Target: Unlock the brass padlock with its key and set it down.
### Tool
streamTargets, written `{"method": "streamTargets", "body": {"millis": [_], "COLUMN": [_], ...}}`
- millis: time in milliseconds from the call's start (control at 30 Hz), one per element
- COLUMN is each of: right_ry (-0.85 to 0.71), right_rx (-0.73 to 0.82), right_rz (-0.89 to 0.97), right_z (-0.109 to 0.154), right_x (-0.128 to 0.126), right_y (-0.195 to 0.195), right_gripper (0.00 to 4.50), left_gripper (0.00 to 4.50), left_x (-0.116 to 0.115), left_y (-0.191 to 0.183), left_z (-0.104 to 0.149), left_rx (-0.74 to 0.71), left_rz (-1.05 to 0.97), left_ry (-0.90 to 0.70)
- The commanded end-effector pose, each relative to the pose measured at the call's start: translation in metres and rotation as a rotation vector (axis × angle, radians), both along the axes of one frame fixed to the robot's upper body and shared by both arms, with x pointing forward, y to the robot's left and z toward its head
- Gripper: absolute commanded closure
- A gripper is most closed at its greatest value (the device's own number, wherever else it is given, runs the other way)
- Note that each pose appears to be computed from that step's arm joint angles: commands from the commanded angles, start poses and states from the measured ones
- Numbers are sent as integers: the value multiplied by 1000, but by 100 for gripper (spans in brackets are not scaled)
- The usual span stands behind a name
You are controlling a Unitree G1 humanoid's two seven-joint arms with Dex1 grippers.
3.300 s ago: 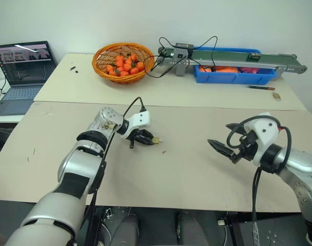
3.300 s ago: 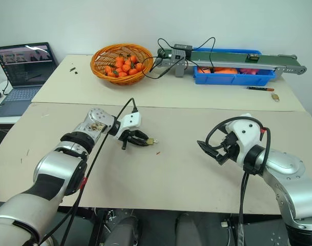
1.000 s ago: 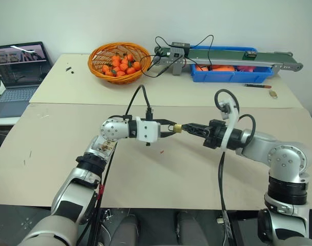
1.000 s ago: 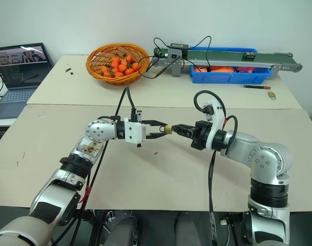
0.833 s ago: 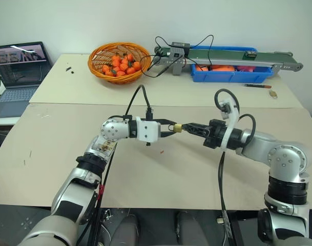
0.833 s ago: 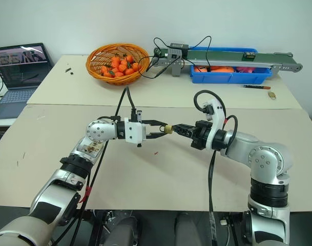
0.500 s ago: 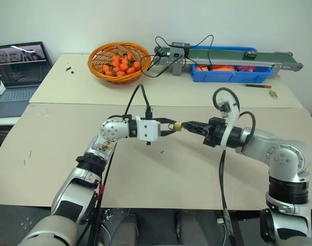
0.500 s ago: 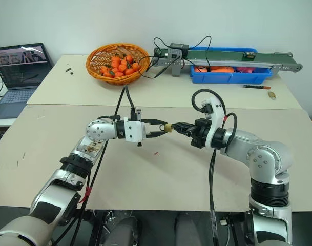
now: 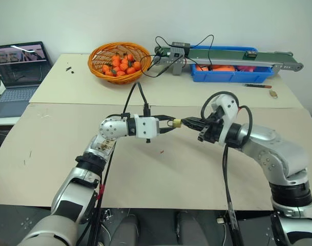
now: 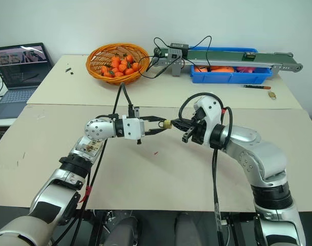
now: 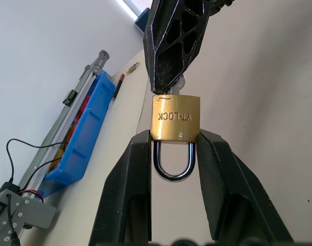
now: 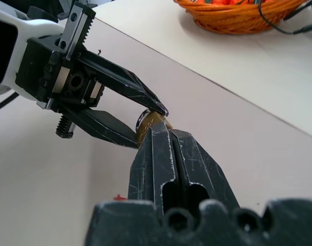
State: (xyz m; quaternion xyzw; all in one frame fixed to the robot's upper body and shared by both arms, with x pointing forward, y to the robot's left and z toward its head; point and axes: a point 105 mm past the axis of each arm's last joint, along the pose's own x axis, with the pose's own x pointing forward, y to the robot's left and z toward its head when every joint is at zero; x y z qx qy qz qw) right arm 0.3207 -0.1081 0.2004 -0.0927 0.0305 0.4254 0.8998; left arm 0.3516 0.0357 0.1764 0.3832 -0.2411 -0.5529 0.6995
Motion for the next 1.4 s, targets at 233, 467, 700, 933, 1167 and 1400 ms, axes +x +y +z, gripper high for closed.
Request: {"method": "streamTargets", "body": {"millis": [233,467,700,933,1167,1400], "right_ry": [-241,-192,20,54,89,180], "right_rx": [34,85,224,229,208,155], "right_rz": [29,58,57,55,31,-24], "right_z": [37,36,34,37,31,8], "right_x": [-3,-5,-7,-9,-9,-7], "right_y": [10,13,12,10,-6,-31], "right_gripper": [448,448,389,226,226,226], "left_gripper": [366,366,366,366,366,366], "left_x": [-8,-8,-7,-8,-8,-6], "left_y": [-13,-14,-14,-15,-14,-12], "left_z": [10,11,11,9,9,11], "left_rx": [-8,-11,-10,-7,-7,-5], "left_rz": [-59,-59,-59,-61,-57,-52], "left_ry": [-31,-35,-37,-35,-37,-47]}}
